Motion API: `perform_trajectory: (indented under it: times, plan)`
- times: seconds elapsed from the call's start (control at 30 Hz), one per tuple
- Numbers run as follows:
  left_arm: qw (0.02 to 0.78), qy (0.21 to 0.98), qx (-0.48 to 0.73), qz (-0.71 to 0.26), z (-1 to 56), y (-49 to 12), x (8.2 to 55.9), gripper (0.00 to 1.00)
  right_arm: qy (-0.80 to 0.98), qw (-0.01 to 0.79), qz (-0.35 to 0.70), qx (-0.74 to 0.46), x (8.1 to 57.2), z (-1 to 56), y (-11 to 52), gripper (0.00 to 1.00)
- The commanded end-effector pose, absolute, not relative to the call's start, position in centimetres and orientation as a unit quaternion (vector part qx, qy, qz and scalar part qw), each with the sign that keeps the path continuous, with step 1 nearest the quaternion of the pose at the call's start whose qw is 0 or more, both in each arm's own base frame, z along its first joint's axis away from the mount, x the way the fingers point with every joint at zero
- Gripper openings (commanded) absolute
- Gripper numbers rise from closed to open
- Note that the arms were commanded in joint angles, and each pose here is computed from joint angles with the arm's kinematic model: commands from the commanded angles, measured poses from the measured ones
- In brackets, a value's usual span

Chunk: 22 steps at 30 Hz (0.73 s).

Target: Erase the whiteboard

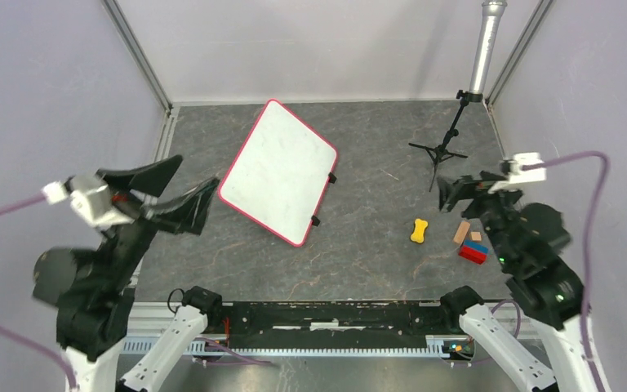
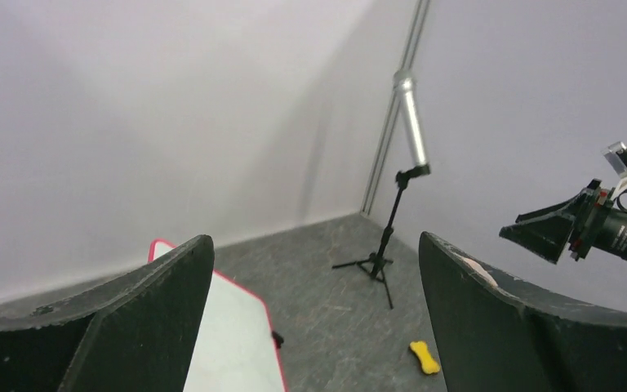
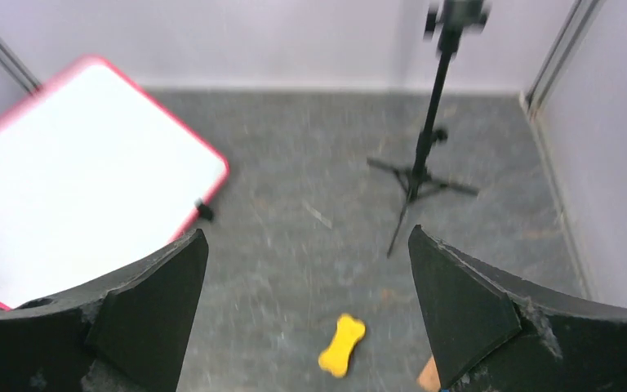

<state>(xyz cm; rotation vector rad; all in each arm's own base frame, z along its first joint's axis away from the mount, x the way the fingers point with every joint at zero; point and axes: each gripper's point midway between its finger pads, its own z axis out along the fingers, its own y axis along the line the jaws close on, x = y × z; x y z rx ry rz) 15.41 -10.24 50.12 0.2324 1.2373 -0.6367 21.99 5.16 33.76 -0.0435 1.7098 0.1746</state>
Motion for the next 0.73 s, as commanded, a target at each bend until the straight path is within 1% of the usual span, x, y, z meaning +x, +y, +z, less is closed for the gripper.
perform_trajectory:
  times: [0.0, 0.13, 0.27, 0.4, 0.5, 0.57, 0.7]
  plan:
    - [0.784, 0.518, 0.080, -0.334, 52.1, -9.1, 11.4, 1.00, 0.692, 0.717, 0.080, -0.027, 18.7, 41.1, 3.5, 0.98]
    - [0.812, 0.454, 0.069, -0.361, 53.8, -7.7, 7.5, 1.00, 0.621, 0.777, 0.098, -0.003, 15.3, 47.0, 1.7, 0.98]
    - [0.826, 0.435, 0.062, -0.354, 54.3, -6.7, 5.9, 1.00, 0.560, 0.821, 0.107, 0.031, 12.2, 49.9, -0.3, 0.98]
    - [0.835, 0.423, 0.065, -0.346, 54.8, -6.2, 4.7, 1.00, 0.520, 0.846, 0.106, 0.050, 10.1, 51.0, -1.8, 0.98]
    - [0.841, 0.420, 0.059, -0.337, 54.9, -5.6, 4.5, 1.00, 0.509, 0.852, 0.109, 0.055, 9.5, 51.2, -2.1, 0.98]
    - [0.841, 0.424, 0.058, -0.332, 54.9, -5.6, 4.7, 1.00, 0.511, 0.851, 0.108, 0.050, 9.6, 51.2, -2.0, 0.98]
    - [0.838, 0.430, 0.058, -0.330, 54.7, -5.6, 4.9, 1.00, 0.550, 0.830, 0.089, 0.038, 11.4, 49.9, -1.4, 0.98]
